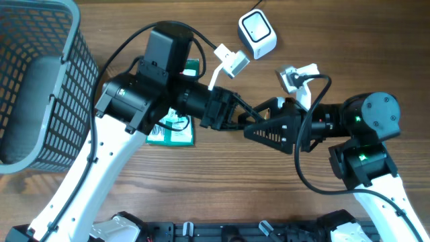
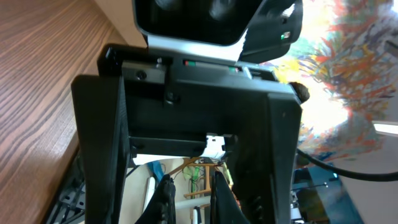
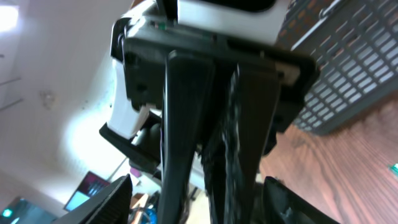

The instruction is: Scan the item barcode

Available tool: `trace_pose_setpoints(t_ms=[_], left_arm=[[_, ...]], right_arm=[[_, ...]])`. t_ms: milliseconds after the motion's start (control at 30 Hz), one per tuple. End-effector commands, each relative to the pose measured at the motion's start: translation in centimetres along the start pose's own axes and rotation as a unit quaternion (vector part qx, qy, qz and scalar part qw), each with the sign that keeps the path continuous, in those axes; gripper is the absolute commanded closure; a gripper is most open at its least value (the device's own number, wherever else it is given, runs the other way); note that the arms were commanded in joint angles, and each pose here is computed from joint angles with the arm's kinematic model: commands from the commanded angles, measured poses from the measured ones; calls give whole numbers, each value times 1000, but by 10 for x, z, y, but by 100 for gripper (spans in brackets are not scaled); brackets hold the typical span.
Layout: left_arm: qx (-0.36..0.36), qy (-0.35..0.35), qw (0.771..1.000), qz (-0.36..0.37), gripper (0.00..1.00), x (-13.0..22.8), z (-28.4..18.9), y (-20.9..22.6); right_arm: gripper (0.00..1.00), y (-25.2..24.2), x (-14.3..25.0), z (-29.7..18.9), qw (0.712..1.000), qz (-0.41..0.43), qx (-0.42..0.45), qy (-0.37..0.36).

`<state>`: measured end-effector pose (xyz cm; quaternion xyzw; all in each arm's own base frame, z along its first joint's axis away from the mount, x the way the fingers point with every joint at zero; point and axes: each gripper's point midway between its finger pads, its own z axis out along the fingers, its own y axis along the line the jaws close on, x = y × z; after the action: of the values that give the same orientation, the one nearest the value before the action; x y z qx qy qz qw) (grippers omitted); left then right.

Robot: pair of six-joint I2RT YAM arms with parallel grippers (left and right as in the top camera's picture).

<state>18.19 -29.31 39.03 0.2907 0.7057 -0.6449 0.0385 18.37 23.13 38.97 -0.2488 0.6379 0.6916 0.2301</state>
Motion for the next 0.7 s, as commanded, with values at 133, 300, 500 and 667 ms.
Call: trace_pose_setpoints(t_ms=[133,300,500,667], left_arm=[[-29,-10,999,24,96,-3,1,3],[-29,-11,999,25,96,-3,1,3],[-29,-11,999,25,96,-3,1,3],[-32,-12,999,25,96,-4,1,4]], right_arm=[[48,5,-14,1,1000,-3,4,-28],[64,5,-14,1,1000,-3,3,-27],[55,5,-14,1,1000,-5,3,-27],[67,5,-14,1,1000,-4,3,-27]])
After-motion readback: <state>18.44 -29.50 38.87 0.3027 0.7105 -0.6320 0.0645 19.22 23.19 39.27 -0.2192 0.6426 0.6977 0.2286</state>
